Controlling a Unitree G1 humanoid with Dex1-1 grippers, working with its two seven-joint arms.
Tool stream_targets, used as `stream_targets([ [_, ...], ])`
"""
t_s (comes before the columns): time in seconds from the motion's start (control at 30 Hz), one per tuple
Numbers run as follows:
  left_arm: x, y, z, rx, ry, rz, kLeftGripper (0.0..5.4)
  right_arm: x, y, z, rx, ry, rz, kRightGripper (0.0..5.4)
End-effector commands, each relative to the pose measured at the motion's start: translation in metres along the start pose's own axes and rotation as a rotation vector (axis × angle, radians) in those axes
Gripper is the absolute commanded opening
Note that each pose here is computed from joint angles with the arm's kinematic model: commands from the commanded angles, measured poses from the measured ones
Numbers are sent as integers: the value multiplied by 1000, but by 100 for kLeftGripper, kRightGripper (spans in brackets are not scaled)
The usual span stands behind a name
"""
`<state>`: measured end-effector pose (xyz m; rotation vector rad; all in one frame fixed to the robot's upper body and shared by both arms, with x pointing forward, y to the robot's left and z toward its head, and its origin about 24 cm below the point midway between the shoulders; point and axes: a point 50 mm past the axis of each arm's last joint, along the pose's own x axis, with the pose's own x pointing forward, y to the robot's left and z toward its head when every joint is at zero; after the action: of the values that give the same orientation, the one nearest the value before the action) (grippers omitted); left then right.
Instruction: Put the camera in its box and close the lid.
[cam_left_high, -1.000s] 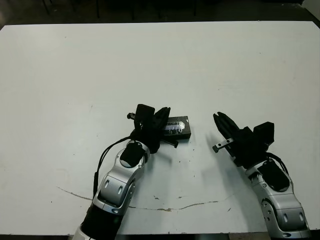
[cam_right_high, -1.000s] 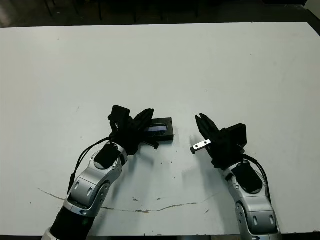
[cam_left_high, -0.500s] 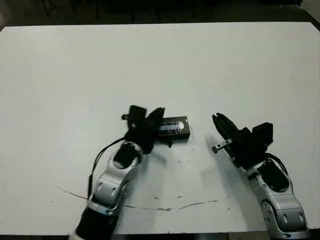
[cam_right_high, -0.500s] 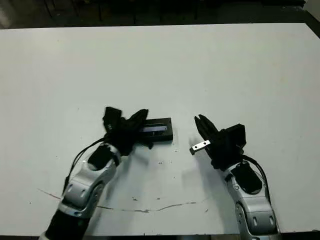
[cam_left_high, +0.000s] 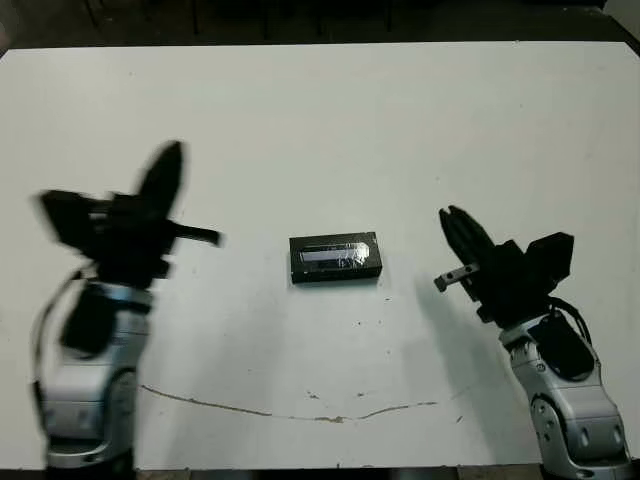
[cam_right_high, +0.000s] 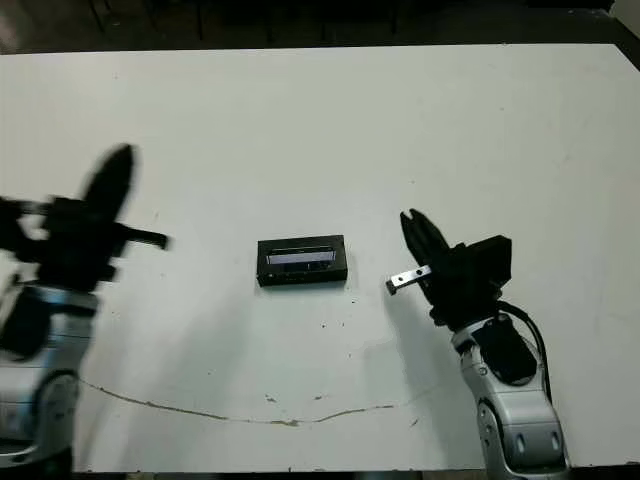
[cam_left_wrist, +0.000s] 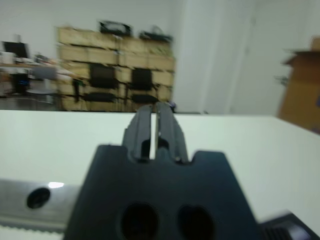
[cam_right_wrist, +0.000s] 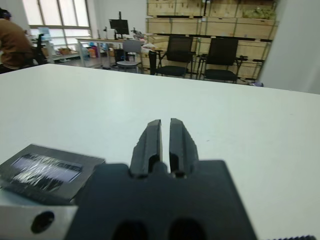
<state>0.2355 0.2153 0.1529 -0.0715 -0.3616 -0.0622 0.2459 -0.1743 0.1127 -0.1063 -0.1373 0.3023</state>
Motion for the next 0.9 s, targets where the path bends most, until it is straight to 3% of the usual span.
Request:
stream_targets([
  [0.03, -11, 16, -26, -32, 144, 48, 1, 3, -1, -4, -18, 40, -41, 0],
  [0.2, -19, 13, -55, -67, 245, 82, 1, 7, 5, -11, -114, 26, -126, 0],
  [0.37, -23, 1, -78, -88, 262, 113, 1, 8, 14, -29, -153, -17, -216, 0],
  [0.6, -27, -12, -92, -61, 263, 102, 1, 5, 22, -48, -214, -96, -271, 0],
  [0.9, -30, -18, -90, -69, 208, 124, 1, 0, 26, -53, -55, -29, -246, 0],
])
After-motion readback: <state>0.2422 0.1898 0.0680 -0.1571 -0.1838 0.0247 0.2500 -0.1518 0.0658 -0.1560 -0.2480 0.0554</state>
